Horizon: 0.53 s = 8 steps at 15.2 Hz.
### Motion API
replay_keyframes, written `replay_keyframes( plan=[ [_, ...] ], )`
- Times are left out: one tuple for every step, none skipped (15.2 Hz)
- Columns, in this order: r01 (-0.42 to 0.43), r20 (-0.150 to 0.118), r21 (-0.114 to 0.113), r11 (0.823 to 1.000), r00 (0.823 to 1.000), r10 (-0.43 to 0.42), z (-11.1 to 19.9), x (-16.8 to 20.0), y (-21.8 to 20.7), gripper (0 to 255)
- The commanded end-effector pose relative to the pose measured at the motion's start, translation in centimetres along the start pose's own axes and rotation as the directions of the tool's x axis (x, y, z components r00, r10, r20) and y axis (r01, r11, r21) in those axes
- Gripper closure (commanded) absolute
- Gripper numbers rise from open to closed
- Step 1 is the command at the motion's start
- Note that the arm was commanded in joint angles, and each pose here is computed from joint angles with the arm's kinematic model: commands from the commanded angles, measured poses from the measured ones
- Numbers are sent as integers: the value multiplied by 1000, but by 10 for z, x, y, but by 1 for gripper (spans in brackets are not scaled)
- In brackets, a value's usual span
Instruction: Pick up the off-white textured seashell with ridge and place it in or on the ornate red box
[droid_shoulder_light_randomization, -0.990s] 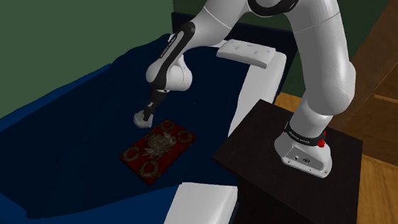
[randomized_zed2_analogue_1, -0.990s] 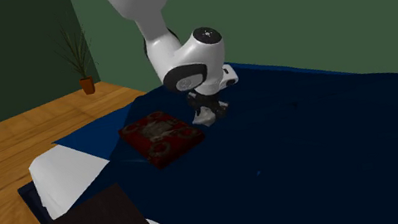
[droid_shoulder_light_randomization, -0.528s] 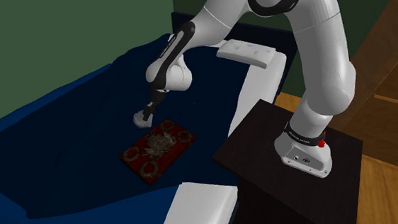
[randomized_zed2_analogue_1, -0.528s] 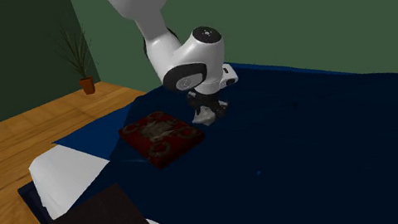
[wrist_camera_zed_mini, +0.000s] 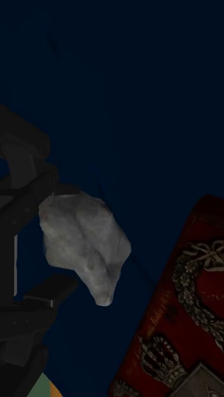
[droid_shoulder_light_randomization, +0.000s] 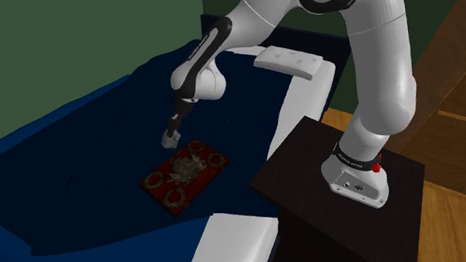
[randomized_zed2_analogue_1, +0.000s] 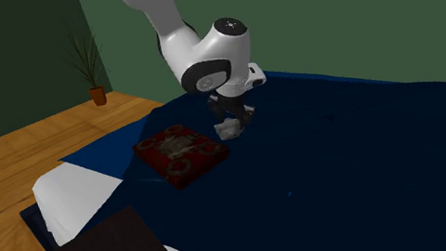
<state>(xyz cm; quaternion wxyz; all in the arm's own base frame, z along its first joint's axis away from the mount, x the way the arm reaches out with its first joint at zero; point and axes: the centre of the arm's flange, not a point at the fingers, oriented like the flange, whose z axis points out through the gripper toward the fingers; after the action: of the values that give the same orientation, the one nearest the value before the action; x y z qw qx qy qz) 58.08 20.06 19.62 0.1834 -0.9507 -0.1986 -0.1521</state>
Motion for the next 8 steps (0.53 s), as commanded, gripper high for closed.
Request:
replay_keyframes(
  plan=[
    [0, 0, 0, 1000, 1000, 0, -9, 3, -3, 255],
    [0, 0, 0, 1000, 1000, 0, -14, 5, -4, 255],
    [0, 0, 0, 1000, 1000, 0, -18, 7, -6, 255],
    [0, 0, 0, 1000, 1000, 0, -23, 9, -7, 255],
    [0, 0, 0, 1000, 1000, 0, -28, 11, -9, 255],
    [0, 0, 0, 1000, 1000, 0, -32, 13, -10, 255],
    [0, 0, 0, 1000, 1000, 0, -37, 15, -12, 255],
    [0, 0, 0, 1000, 1000, 0, -42, 17, -13, 255]
  ],
)
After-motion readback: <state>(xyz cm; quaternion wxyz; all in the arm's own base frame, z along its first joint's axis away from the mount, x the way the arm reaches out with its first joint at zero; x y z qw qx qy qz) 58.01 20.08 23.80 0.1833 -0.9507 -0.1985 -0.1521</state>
